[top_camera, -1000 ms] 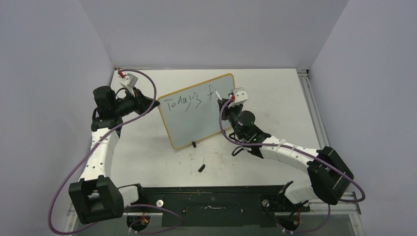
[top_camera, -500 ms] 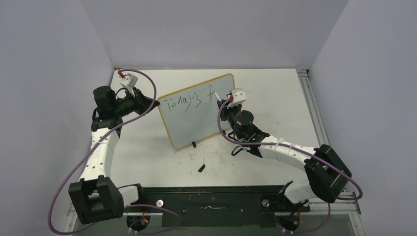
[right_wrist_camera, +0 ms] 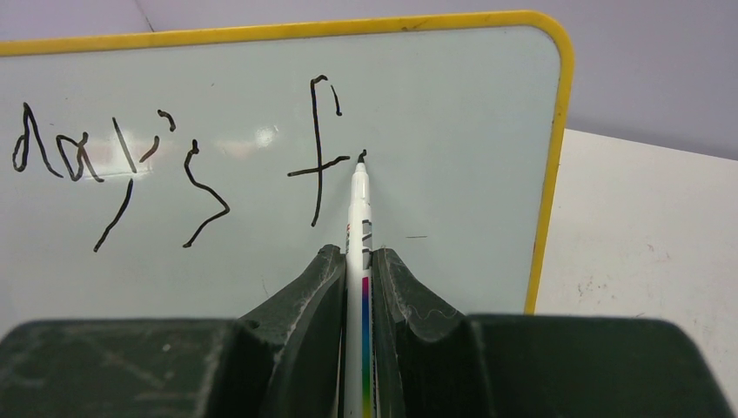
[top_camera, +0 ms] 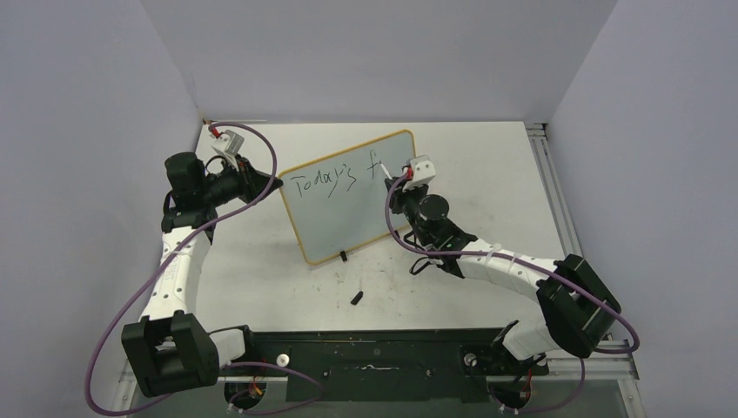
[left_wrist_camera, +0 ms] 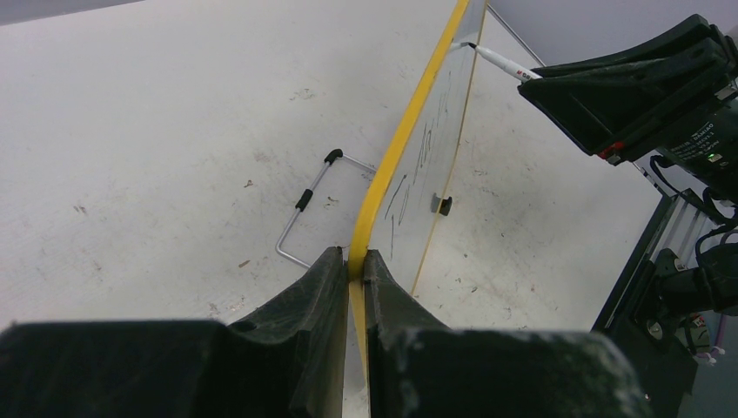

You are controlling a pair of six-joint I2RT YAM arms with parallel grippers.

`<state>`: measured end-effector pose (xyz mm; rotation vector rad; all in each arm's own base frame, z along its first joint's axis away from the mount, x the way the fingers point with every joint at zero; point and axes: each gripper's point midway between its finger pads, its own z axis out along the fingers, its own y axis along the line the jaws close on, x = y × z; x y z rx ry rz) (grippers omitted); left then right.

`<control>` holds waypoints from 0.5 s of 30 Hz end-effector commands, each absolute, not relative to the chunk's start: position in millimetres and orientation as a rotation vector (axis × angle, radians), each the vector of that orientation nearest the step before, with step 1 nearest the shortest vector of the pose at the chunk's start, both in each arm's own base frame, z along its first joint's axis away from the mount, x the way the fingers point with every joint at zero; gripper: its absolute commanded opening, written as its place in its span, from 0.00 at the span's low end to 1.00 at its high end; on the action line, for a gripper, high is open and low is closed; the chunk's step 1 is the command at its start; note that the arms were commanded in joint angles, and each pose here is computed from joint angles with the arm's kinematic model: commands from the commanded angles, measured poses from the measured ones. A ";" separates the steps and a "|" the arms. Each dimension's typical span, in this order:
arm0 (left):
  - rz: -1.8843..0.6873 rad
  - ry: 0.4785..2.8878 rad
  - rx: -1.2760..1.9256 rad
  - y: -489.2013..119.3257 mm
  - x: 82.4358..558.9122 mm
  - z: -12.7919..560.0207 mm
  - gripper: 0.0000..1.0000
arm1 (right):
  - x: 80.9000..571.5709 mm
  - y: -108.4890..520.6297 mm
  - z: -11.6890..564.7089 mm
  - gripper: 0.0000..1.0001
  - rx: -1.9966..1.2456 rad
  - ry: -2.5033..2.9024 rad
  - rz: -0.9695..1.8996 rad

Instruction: Write a sentence on the whiteboard

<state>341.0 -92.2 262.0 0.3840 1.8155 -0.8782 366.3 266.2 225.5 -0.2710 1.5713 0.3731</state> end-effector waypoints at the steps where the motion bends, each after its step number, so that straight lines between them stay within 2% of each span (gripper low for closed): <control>1: -0.871 1.791 0.409 -91.8 339.3 267.7 0.00 | 363.8 267.6 217.0 0.05 -0.275 1.585 0.402; 9: -0.870 1.790 0.408 -91.5 339.7 268.0 0.00 | 356.9 258.9 202.2 0.05 -0.269 1.627 0.386; 15: -0.872 1.790 0.409 -91.7 339.3 267.7 0.00 | 362.1 252.9 213.0 0.05 -0.234 1.605 0.351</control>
